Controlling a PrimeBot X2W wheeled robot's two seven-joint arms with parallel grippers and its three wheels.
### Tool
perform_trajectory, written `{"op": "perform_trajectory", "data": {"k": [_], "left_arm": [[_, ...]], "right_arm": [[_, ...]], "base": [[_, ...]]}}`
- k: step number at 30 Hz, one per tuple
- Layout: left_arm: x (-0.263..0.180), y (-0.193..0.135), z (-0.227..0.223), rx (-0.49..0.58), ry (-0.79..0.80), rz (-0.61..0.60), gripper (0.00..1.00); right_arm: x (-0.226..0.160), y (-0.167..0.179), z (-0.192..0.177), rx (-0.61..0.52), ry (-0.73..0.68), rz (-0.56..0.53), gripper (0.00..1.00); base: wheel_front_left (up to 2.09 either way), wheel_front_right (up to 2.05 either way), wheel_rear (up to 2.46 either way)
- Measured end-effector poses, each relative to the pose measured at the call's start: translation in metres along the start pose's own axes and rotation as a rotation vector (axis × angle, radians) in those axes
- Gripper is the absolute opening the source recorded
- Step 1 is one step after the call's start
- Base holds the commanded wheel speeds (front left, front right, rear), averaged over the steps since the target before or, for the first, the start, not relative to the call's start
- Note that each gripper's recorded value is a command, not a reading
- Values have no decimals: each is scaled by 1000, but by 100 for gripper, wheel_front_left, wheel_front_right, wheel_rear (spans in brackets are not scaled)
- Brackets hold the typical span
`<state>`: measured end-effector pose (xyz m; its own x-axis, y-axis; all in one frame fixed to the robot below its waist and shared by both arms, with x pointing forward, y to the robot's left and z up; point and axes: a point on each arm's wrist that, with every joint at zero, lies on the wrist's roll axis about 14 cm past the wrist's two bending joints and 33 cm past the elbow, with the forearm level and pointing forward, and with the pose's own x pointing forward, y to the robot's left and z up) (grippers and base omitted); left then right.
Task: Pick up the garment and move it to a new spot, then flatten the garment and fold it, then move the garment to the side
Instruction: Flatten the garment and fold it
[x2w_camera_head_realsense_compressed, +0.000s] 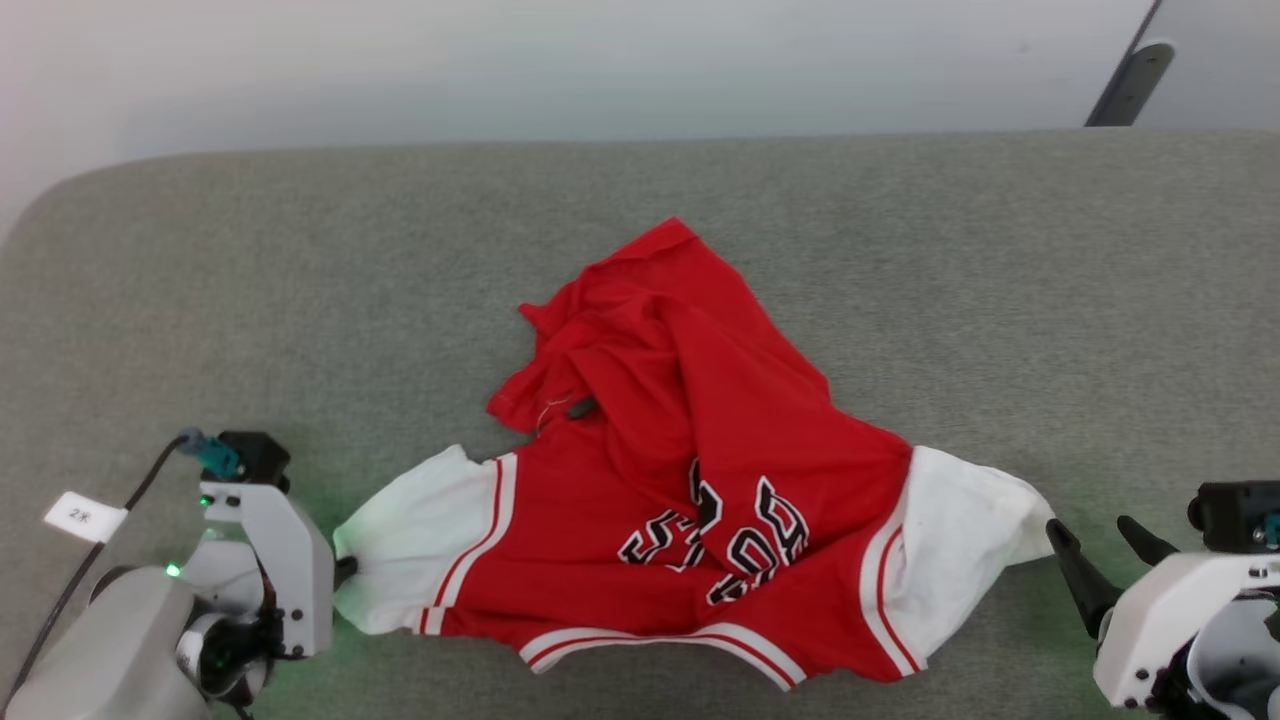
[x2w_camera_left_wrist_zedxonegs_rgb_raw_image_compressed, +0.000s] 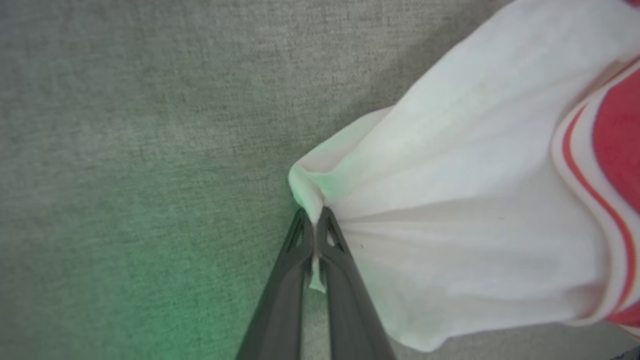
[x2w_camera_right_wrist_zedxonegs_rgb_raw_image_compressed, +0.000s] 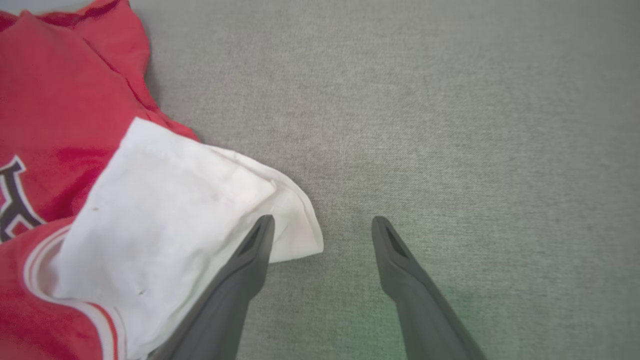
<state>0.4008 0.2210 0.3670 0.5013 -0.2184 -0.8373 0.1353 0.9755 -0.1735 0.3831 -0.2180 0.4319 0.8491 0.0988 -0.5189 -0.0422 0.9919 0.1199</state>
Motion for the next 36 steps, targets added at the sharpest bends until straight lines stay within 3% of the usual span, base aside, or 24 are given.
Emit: {"op": "perform_trajectory", "data": {"k": [11, 12, 13, 22, 27, 36], "left_arm": [[4, 3, 1, -15, -15, -6, 0], [4, 3, 1, -17, -17, -7, 0], [4, 4, 1, -18, -18, -7, 0], [-4, 5, 22, 2, -71, -1, 0], [-29, -6, 72, 81, -182, 0, 0], [-119, -26, 169, 204, -417, 38, 0]], "right_arm": [[32, 12, -34, -2, 240, 63, 100], [34, 13, -36, -4, 255, 67, 34], [36, 12, -36, -11, 263, 67, 0], [44, 27, -11, 36, 228, 125, 0], [39, 35, 49, 61, 71, 170, 0], [-1, 52, 178, 86, -265, 235, 0]], "base": [[0, 0, 0], [0, 0, 0], [0, 0, 0], [0, 0, 0], [0, 0, 0], [0, 0, 0]]}}
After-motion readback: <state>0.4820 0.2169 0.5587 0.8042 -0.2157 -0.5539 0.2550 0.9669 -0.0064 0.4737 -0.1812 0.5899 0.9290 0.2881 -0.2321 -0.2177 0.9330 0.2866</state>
